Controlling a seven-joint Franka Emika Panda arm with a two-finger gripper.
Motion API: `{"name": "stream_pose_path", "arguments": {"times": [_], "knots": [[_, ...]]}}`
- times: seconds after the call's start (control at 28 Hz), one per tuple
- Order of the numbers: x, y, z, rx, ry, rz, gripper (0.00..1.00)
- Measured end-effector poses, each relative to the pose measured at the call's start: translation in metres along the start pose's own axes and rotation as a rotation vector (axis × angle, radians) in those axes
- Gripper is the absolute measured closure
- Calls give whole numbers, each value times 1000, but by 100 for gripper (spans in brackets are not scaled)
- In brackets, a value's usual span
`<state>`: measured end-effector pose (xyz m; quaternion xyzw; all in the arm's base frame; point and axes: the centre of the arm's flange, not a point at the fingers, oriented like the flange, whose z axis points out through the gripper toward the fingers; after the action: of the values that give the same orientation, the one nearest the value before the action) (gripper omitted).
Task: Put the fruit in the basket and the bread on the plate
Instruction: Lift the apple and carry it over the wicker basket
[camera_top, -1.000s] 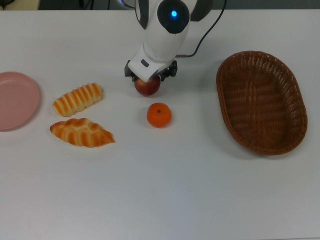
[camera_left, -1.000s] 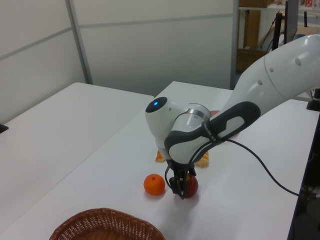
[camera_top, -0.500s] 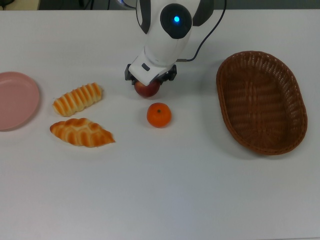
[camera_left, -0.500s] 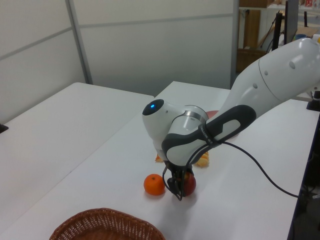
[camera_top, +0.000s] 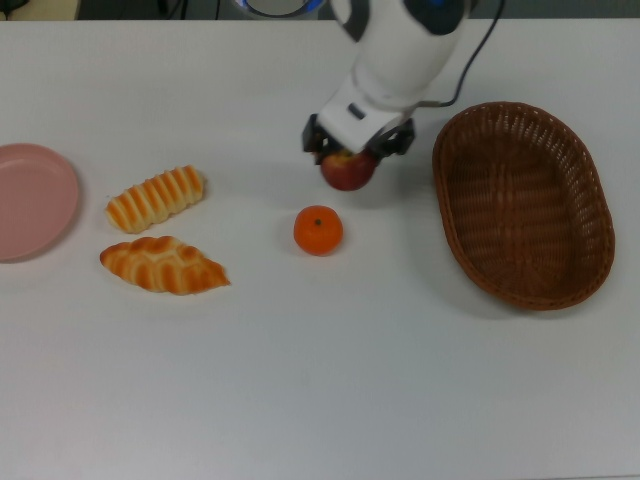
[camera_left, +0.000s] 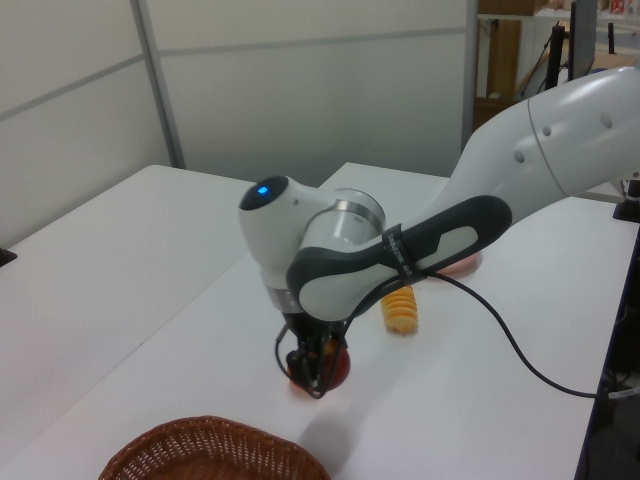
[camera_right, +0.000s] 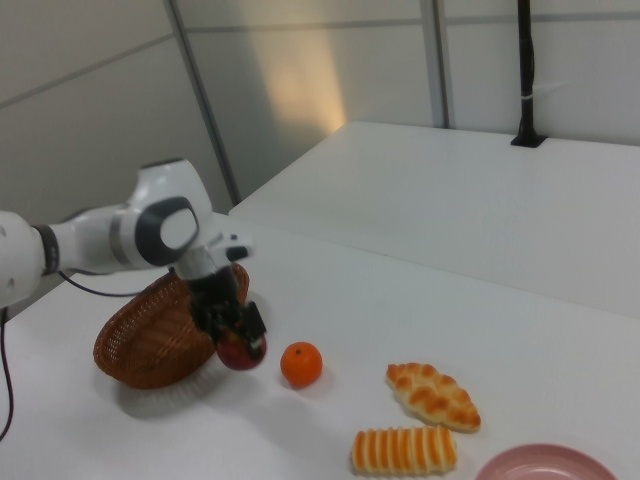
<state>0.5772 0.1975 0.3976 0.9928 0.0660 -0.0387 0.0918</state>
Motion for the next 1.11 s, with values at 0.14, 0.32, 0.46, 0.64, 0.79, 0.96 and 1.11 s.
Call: {"name": "stream_pose_path", "arguments": {"times": [0.14, 0.32, 0.46, 0.64, 0.79, 0.96, 1.11], "knots": [[-3, -29, -28, 10, 16, 5, 9], [-15, -77, -51, 30, 38, 2, 9], [-34, -124, -58, 45, 43, -11, 9], [-65, -184, -61, 38, 49, -39, 9], [-73, -202, -55, 28, 39, -40, 9], [-67, -203, -41, 20, 18, -34, 9], [-62, -202, -34, 0, 21, -22, 0]]}}
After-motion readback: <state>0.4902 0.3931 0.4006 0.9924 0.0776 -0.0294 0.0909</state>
